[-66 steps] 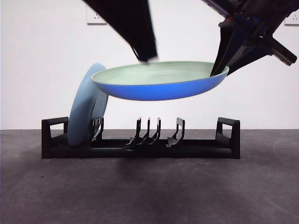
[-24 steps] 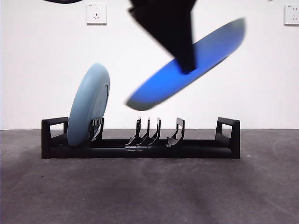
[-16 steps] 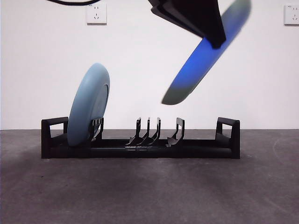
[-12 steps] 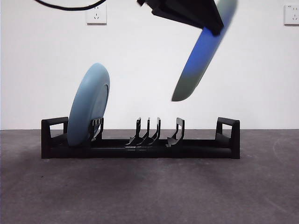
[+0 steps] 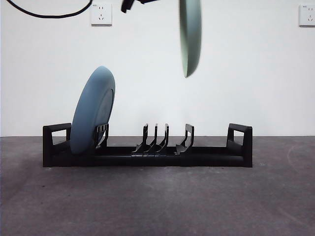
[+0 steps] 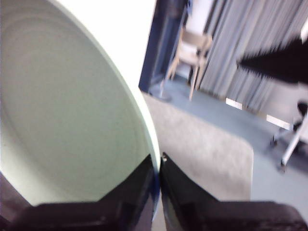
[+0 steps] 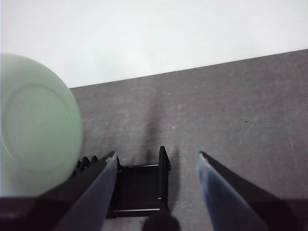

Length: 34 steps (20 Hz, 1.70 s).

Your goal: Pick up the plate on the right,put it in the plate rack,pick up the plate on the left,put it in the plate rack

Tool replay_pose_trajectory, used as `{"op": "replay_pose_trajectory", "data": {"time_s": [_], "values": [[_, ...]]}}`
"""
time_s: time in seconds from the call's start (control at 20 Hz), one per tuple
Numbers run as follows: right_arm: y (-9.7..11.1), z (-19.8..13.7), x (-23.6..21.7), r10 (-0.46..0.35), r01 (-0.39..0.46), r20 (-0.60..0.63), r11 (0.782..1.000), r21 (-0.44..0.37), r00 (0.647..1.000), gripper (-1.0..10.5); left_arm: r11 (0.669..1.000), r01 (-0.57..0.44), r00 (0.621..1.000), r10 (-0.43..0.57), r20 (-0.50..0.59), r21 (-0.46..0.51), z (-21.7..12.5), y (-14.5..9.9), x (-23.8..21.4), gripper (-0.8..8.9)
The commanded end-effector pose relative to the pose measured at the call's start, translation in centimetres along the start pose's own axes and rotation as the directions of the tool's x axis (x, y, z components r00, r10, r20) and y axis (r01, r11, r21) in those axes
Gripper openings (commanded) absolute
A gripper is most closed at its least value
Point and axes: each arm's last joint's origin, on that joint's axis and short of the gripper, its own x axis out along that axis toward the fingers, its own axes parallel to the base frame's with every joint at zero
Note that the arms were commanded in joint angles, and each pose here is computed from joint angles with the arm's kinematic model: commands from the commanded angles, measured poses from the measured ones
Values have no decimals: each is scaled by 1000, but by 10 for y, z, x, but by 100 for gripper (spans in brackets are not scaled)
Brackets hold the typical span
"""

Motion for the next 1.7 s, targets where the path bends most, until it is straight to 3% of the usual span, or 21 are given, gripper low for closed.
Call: {"op": "replay_pose_trajectory", "data": {"time_s": [0.05,0.6,0.85,1.7], "values": [[0,0,0,-1,1,3,1000,-7,1000,280,996,-18,1000,18,6,-82,0,13,1,-9],[0,0,0,2,-2,0,1000,-7,1000,280,991,-54,996,46,-70,-119,1,39,26,-9],[0,-2,0,3,-3,-12,1000,-8,1000,280,983,-121,988,106,-112,-138,-14,51,37,-9],[-1,-5,0,-6,6,-51,1000,-12,999,280,982,-145,946,103,-307,-117,-61,64,61,-8]]}}
